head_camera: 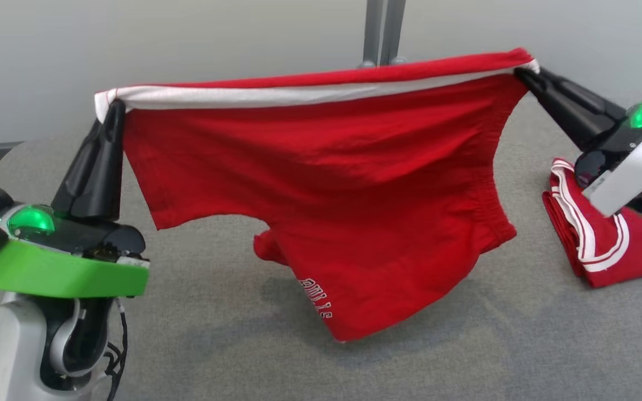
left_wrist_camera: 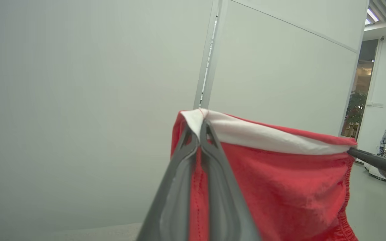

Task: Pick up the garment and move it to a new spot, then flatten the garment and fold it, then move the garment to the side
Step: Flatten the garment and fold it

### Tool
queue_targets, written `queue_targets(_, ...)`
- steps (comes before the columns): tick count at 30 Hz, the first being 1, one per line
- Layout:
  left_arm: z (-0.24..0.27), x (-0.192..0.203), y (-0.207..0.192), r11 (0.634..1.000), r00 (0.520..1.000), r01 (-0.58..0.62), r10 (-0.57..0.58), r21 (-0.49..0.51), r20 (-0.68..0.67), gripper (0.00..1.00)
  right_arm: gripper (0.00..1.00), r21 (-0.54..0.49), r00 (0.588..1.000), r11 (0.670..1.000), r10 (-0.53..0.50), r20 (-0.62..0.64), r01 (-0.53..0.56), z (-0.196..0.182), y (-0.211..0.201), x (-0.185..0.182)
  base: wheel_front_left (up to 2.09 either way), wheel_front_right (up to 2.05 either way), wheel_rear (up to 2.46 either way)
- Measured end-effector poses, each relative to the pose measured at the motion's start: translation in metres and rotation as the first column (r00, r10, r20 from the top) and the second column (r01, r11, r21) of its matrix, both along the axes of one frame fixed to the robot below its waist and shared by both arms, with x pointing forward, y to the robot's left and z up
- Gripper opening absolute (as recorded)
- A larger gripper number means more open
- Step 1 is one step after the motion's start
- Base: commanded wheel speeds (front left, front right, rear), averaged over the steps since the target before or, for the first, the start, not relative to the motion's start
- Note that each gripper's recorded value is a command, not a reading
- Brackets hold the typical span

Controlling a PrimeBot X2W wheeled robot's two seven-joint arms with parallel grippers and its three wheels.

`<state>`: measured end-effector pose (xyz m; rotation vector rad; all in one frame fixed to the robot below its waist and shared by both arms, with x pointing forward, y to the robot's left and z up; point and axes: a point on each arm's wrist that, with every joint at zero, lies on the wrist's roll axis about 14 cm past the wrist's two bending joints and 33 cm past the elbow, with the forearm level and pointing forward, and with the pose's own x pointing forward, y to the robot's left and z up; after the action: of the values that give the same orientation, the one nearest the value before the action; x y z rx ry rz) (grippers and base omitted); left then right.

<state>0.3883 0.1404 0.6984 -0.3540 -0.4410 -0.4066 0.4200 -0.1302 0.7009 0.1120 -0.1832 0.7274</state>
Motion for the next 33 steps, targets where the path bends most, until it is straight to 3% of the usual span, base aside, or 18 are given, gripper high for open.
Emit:
queue_targets(7, 0.056, -0.013, -0.020, 0.996, 0.990, 0.081, -0.085, 0.048, 0.110, 0.00, 0.00, 0.026, 0.997, 0.999, -0.035, 0.073, 0.033, 0.047, -0.025, -0.026, 0.00, 0.00, 0.00)
queue_targets(12, 0.058, 0.008, -0.027, 0.991, 0.993, 0.094, -0.101, 0.097, 0.067, 0.00, 0.00, -0.005, 0.999, 0.999, -0.047, 0.012, 0.047, 0.032, -0.023, -0.015, 0.00, 0.00, 0.00)
queue_targets(19, 0.042, 0.078, -0.025, 0.982, 0.998, 0.061, -0.055, 0.176, -0.042, 0.00, 0.00, -0.058, 0.994, 0.993, -0.101, -0.048, 0.098, 0.012, -0.002, 0.054, 0.00, 0.00, 0.00)
queue_targets(28, 0.042, 0.177, 0.009, 0.957, 0.991, -0.119, 0.131, 0.266, -0.030, 0.00, 0.00, -0.045, 0.980, 0.979, -0.195, 0.039, 0.196, 0.021, 0.038, 0.160, 0.00, 0.00, 0.00)
queue_targets(33, 0.022, 0.212, 0.008, 0.956, 0.988, -0.133, 0.148, 0.260, -0.038, 0.00, 0.00, -0.092, 0.969, 0.966, -0.237, 0.075, 0.243, -0.009, 0.048, 0.197, 0.00, 0.00, 0.00)
